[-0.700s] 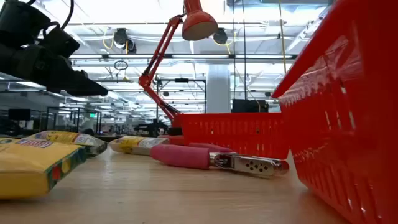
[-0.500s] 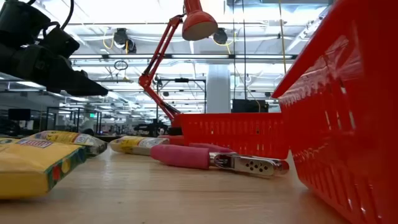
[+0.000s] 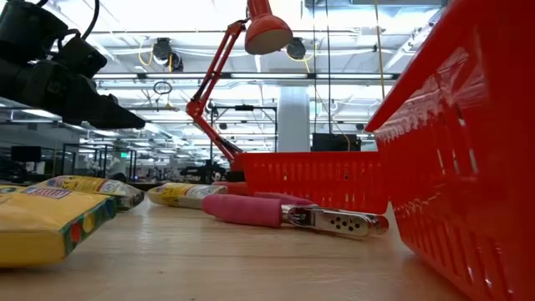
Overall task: Pick & Place School Supplies
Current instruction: Put the yellow crayon pack into the top red basket
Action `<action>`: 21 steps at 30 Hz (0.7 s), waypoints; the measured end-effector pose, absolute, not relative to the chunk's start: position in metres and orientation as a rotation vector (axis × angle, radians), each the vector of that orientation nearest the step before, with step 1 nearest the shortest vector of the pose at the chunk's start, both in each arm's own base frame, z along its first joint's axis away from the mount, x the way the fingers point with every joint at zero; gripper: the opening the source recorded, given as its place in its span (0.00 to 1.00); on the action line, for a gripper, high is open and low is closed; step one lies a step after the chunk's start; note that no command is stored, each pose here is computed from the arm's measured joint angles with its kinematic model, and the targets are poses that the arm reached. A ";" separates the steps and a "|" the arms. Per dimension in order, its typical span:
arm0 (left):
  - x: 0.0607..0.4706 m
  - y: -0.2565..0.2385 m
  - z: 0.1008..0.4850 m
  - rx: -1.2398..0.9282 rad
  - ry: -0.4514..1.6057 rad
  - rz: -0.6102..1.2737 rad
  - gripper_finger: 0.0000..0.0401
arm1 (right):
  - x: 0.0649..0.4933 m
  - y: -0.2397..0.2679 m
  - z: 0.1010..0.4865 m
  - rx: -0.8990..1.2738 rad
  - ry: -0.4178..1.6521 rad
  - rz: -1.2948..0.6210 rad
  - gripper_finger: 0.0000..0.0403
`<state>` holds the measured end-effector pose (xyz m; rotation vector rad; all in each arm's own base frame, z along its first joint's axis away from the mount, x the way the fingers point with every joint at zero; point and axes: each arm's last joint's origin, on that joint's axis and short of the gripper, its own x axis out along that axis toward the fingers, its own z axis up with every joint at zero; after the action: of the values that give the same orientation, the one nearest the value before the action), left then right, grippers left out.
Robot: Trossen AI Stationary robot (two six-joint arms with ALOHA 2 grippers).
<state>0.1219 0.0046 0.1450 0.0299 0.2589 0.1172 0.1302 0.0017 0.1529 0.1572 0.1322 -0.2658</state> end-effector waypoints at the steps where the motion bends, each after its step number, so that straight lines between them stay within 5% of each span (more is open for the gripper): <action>1: 0.122 0.005 0.145 0.030 0.258 0.117 0.61 | 0.131 0.002 0.152 0.149 0.144 -0.266 0.50; 7: 0.122 0.005 0.145 0.036 0.258 0.118 0.61 | 0.138 0.002 0.138 0.076 0.337 -0.276 0.50; 21: 0.122 0.005 0.144 0.035 0.269 0.130 0.61 | 0.217 0.001 0.196 -0.181 0.890 -0.301 0.50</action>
<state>0.1217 0.0050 0.1443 0.0350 0.2688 0.1297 0.2170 0.0005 0.1961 -0.1805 0.8898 -0.3013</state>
